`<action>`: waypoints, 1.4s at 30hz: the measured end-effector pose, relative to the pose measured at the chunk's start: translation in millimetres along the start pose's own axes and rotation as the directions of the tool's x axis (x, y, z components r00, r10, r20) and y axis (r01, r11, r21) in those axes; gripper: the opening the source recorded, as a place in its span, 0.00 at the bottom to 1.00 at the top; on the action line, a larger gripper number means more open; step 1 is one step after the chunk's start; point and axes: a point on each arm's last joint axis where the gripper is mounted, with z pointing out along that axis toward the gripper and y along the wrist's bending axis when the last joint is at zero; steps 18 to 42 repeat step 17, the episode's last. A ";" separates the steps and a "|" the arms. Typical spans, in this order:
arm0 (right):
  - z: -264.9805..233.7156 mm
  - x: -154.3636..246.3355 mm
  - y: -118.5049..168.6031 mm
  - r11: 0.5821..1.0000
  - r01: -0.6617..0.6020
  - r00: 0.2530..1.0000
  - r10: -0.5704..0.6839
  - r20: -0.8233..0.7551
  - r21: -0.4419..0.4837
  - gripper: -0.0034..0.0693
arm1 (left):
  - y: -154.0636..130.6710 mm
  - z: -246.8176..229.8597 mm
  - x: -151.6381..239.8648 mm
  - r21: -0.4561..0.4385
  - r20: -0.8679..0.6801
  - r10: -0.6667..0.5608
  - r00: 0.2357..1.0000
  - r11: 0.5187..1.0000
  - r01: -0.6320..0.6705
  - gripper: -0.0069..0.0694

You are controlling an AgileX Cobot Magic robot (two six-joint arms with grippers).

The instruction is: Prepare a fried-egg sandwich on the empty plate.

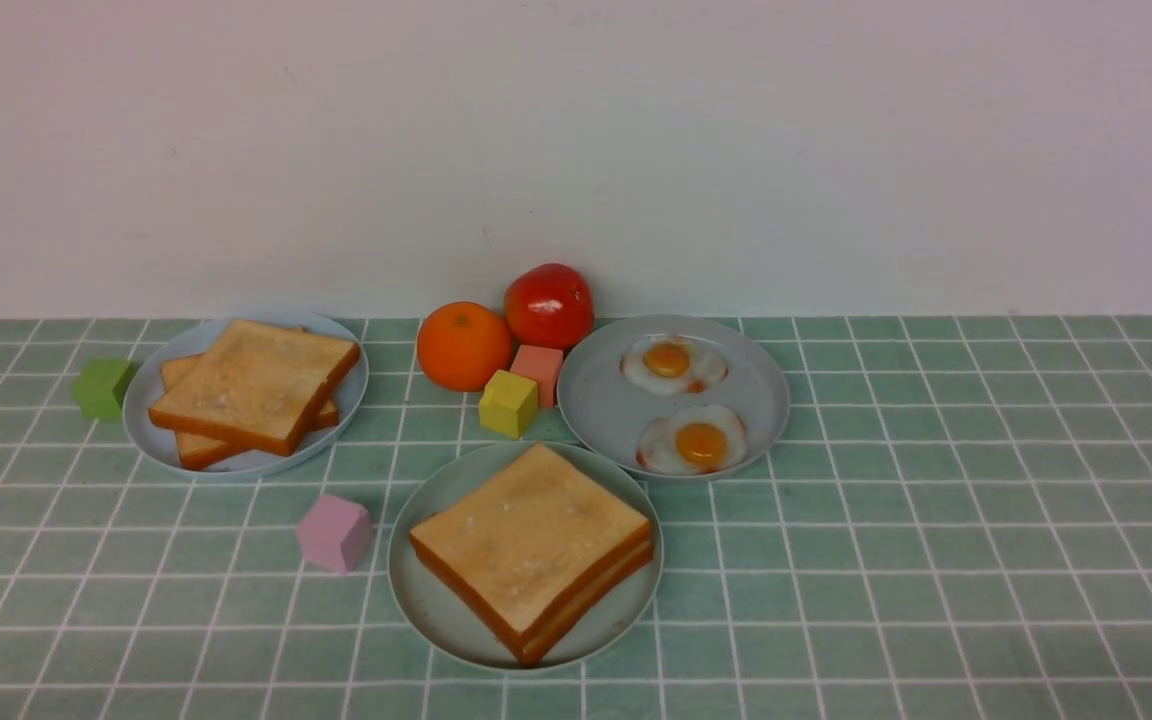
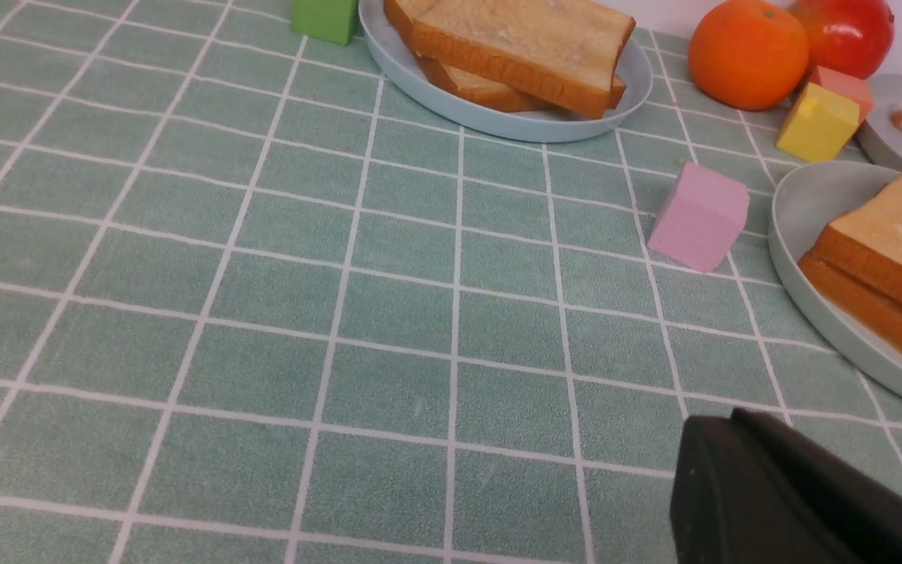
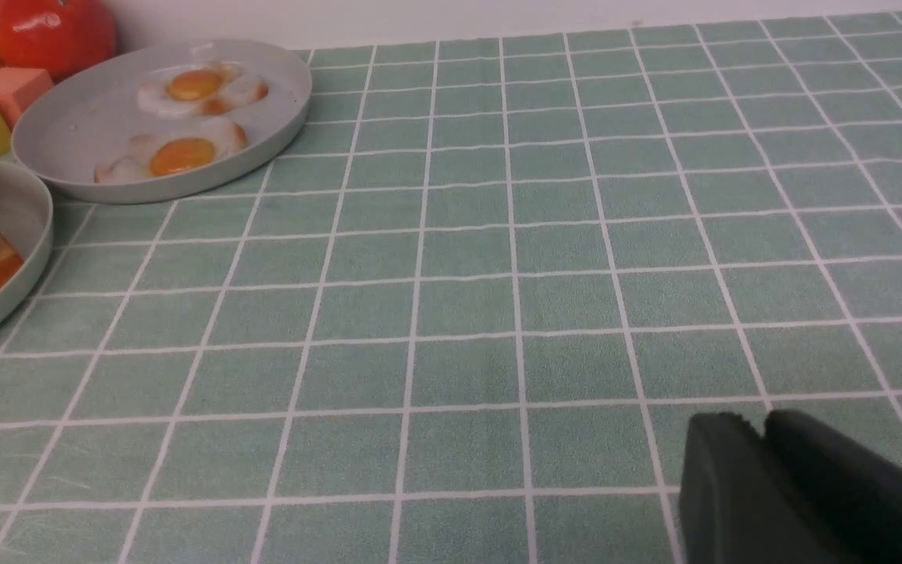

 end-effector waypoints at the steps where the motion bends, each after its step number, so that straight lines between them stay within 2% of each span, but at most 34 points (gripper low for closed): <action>1: 0.0 0.0 0.0 1.000 0.000 1.000 0.000 0.000 0.000 0.17 | 0.0 0.0 0.0 0.000 0.000 0.000 1.000 1.000 0.000 0.09; 42: 0.0 0.0 0.0 1.000 0.000 1.000 0.000 0.000 0.000 0.20 | 0.0 0.0 0.0 0.000 0.000 0.000 1.000 1.000 0.000 0.09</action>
